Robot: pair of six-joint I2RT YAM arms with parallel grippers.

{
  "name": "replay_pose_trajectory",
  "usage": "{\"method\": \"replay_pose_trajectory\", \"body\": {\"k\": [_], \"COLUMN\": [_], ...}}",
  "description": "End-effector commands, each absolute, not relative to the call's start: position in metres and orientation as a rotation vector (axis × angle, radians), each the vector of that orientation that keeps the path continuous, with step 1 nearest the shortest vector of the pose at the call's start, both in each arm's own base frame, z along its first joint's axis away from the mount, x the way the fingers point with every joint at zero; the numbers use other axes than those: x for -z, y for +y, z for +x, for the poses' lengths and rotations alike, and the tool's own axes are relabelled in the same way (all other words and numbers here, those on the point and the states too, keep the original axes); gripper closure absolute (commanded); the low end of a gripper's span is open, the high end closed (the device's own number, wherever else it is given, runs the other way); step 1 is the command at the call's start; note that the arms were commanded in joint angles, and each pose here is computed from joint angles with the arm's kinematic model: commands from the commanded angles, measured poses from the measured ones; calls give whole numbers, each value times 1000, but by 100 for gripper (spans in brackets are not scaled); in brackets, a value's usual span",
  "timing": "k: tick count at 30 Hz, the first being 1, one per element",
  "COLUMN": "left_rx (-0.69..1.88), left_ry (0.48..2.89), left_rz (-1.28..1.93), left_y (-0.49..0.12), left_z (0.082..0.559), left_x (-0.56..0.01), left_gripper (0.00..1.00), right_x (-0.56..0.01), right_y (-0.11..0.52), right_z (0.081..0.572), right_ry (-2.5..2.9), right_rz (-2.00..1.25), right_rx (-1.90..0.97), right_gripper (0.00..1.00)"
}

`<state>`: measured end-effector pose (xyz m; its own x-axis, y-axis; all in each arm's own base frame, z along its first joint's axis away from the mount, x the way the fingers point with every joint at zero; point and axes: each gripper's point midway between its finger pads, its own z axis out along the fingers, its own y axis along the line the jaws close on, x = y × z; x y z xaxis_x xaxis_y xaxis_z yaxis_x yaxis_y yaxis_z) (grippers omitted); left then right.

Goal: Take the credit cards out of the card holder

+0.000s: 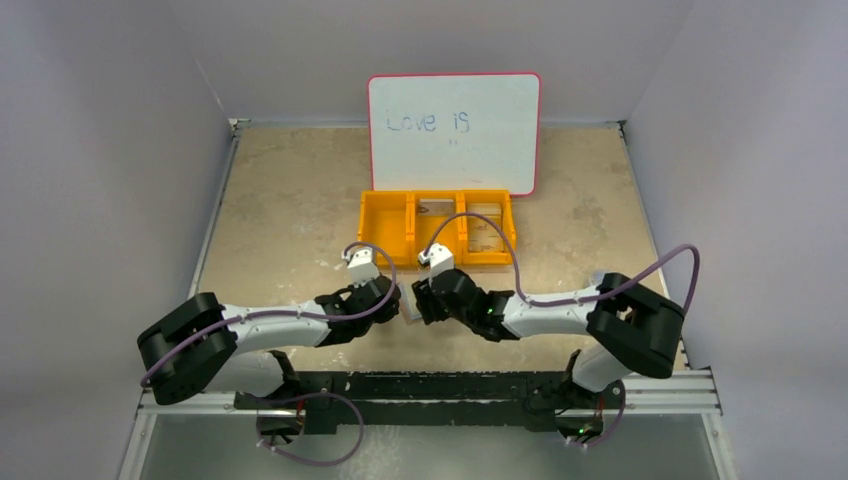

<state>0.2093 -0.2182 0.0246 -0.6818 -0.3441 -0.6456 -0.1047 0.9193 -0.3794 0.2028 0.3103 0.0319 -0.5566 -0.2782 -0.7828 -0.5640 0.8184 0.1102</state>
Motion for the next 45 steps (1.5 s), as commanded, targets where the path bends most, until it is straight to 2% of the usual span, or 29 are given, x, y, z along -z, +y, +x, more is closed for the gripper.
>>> {"method": "replay_pose_trajectory", "body": {"k": [1,4,14,24,30,40,45], "left_rx": [428,424,417,408,402,397,383], "left_ry": [2283,2285,2285,2284,2293,2292,2291], "left_rz": [-338,-334,-331,-320,-290,-221,-217], "left_y": [-222,-221,-221,-223,-228,-242,-240], "left_z": [213,213,214,216,218,226,227], "left_x": [-31,-31,-33,-36,-38,-57,-57], "left_gripper": [100,100,100,100,100,100,100], "right_x": [-48,-48,-50,-62,-74,-150,-151], "right_y": [305,293,251,219,231,284,298], "right_z": [212,219,234,237,239,237,229], "right_ry": [2175,2194,2224,2232,2235,2108,2100], "right_rz": [-513,-448,-285,-124,-140,-264,-278], "right_rx": [-498,-421,-143,-165,-357,-691,-824], "right_gripper": [38,35,35,36,40,46,56]}}
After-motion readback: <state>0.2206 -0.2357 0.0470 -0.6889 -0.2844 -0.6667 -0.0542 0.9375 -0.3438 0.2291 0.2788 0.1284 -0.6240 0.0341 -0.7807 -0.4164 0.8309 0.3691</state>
